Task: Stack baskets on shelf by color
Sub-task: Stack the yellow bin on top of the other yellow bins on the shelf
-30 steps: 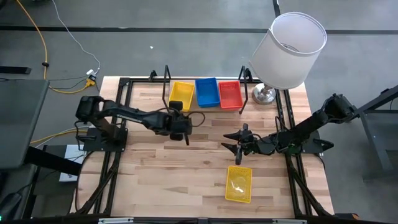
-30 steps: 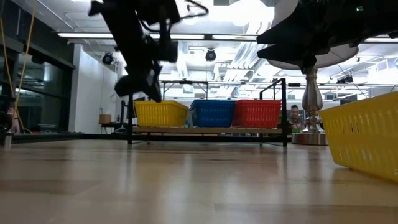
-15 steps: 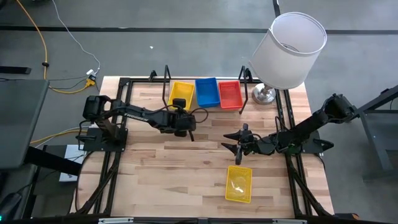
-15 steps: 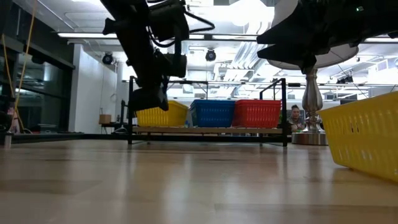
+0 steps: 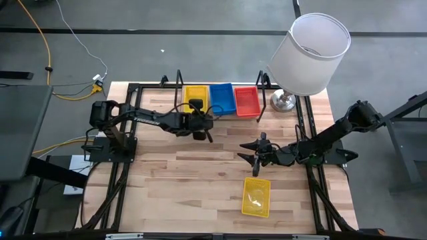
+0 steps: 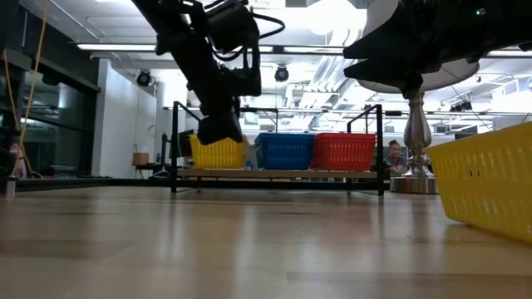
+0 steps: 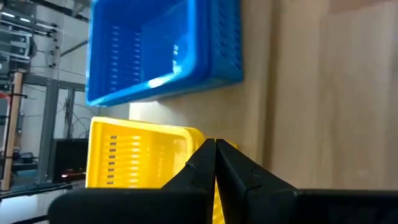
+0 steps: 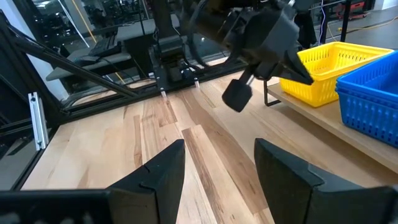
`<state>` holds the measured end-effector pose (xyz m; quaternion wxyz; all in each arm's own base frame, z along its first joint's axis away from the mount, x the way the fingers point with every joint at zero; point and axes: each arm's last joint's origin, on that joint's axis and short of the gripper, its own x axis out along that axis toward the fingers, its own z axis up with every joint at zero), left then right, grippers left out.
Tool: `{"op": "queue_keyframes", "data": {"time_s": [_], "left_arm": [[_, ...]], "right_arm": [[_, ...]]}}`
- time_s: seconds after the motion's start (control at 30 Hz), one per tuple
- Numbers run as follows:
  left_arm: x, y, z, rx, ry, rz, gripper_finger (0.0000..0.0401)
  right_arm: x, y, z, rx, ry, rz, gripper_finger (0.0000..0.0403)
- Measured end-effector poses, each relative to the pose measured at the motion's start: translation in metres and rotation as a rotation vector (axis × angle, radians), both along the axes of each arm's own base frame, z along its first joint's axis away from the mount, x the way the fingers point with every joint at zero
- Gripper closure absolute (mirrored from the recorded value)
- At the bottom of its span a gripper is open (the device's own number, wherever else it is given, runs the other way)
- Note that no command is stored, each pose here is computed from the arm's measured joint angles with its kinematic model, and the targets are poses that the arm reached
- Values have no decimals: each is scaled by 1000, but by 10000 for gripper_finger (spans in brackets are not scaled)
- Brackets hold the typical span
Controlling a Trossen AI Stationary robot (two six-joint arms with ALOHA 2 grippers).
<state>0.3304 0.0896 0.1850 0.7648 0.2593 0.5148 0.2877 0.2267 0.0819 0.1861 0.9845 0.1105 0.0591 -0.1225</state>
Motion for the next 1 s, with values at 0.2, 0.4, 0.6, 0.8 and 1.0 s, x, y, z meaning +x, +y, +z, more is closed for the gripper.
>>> {"op": "queue_keyframes", "data": {"time_s": [0.2, 0.4, 0.6, 0.8, 1.0], "left_arm": [[3, -19, 12, -6, -54, -75, 401], [0, -63, 34, -244, -241, -181, 401], [-2, -112, 32, -391, -526, -369, 401], [-38, -134, 18, -439, -921, -565, 401], [-99, -118, 19, -484, -1168, -527, 401]], "right_arm": [[0, 0, 0, -1, 0, 0, 222], [0, 0, 0, -1, 1, 4, 222], [0, 2, 0, 11, 6, 66, 222], [0, 7, 0, 44, 5, 157, 222], [-2, 17, 3, 6, 1, 178, 222]]}}
